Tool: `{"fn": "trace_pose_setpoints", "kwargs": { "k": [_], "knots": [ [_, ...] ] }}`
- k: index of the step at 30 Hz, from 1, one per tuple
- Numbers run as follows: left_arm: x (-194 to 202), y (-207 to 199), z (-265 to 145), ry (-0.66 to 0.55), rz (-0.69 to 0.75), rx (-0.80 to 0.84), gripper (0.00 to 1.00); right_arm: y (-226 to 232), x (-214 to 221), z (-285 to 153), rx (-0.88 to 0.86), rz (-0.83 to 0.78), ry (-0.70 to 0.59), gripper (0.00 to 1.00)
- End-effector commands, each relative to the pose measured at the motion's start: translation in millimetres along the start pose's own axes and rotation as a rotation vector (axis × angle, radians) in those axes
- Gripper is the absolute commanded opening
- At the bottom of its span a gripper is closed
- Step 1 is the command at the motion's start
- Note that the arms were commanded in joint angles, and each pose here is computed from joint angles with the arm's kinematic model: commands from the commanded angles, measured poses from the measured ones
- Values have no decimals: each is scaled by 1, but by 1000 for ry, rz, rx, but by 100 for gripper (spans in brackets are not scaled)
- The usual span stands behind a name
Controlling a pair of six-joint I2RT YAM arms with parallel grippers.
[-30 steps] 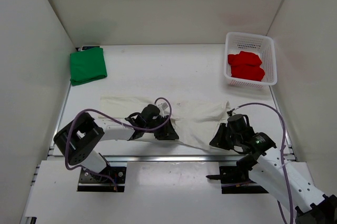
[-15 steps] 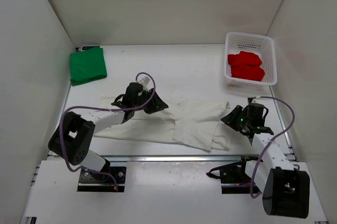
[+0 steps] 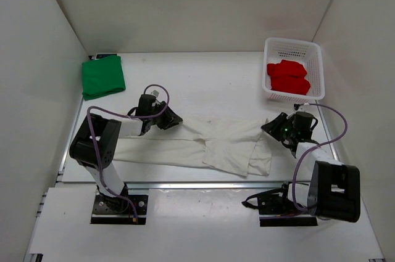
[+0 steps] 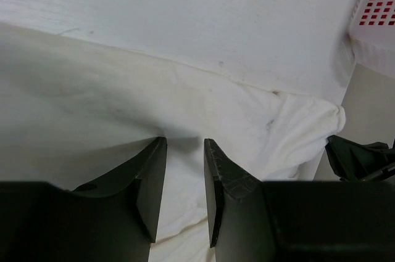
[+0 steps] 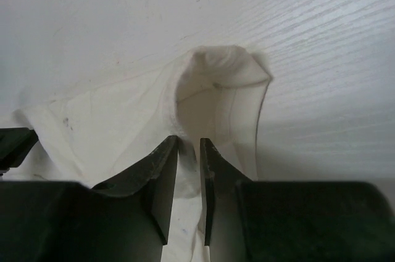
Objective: Fold and stack the t-shirts
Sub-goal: Fold the other side of the tshirt into a rectangle
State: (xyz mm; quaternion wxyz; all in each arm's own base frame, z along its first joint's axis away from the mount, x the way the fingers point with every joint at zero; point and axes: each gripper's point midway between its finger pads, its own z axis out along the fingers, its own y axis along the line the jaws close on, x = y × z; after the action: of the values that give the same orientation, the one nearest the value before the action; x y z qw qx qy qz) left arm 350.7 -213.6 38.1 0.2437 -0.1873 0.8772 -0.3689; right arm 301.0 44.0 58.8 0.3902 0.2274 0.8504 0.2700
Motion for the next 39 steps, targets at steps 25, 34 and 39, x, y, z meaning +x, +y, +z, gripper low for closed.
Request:
{"fn": "trace_pose_setpoints", "kwargs": {
  "k": [25,34,39],
  "knots": [
    [-39,9,-36,-121,-106,64,41,7,-91,23,89,-11,-171,36],
    [-8,-2,-41,-88,-16,42,44,80,-22,4,-67,-193,-64,3],
    [-2,28,-51,-83,-184,67,43,94,75,5,-142,-263,151,0]
  ]
}}
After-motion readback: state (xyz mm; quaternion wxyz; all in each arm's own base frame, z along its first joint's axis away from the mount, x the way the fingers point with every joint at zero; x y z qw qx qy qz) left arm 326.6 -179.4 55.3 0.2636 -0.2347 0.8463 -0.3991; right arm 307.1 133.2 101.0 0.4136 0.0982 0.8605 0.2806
